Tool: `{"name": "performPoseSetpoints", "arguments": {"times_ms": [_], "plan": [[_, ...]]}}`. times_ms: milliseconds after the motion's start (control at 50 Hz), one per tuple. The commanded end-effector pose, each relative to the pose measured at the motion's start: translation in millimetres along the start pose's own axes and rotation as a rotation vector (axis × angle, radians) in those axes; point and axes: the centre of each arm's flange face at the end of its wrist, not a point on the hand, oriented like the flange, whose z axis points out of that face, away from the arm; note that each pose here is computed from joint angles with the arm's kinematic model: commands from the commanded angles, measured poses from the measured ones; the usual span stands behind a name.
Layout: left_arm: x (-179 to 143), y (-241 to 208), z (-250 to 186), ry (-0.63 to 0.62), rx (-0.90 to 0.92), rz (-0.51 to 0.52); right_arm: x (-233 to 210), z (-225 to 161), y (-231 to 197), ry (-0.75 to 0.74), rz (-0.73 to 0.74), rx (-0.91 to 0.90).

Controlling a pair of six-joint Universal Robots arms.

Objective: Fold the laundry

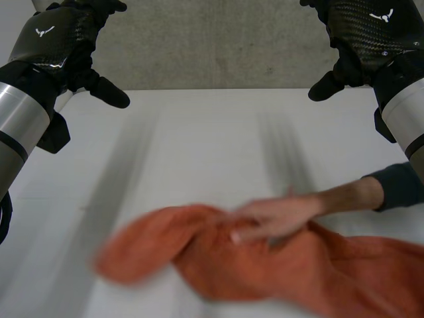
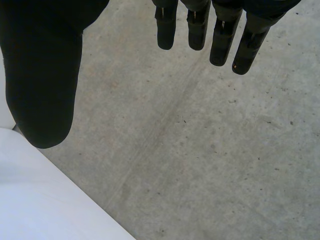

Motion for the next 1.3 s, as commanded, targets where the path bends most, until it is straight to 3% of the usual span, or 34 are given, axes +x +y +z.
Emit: {"name": "performPoseSetpoints", "arguments": {"times_ms": [20, 300, 480, 500, 560, 580, 600, 680, 880, 1040, 1120, 1180, 1220, 1300], "plan": [[0, 1, 0, 0.0, -0.002, -0.001, -1, 0, 1, -0.003, 0.001, -0.005], [3, 8, 2, 0.012, -0.031, -0.002, -10, -2, 2, -0.12, 0.006, -0.036], [27, 49, -5, 0.148, -0.235, 0.017, -14, -13, 26, -0.189, 0.07, -0.387], [31, 55, -7, 0.169, -0.263, 0.028, -16, -20, 34, -0.213, 0.074, -0.493], [52, 85, -19, 0.268, -0.389, 0.122, -18, -24, 37, -0.224, 0.073, -0.528], [52, 85, -19, 0.268, -0.389, 0.122, -23, -41, 50, -0.27, 0.064, -0.658], [63, 102, -27, 0.329, -0.461, 0.195, -23, -41, 50, -0.271, 0.064, -0.659], [83, 132, -49, 0.443, -0.58, 0.29, -30, -62, 73, -0.325, 0.044, -0.781], [108, 178, -78, 0.572, -0.715, 0.329, -26, -109, 134, -0.377, 0.07, -1.018], [118, 184, -71, 0.579, -0.659, 0.335, -19, -95, 146, -0.366, 0.083, -0.91], [114, 161, -35, 0.45, -0.497, 0.373, -5, -57, 130, -0.294, 0.015, -0.723], [102, 125, 1, 0.259, -0.314, 0.388, 6, -29, 113, -0.23, 0.0, -0.58], [90, 87, 22, 0.115, -0.145, 0.376, 19, 0, 89, -0.135, 0.023, -0.404], [80, 50, 37, 0.007, 0.055, 0.342, 40, 29, 46, 0.014, 0.088, -0.064]]}}
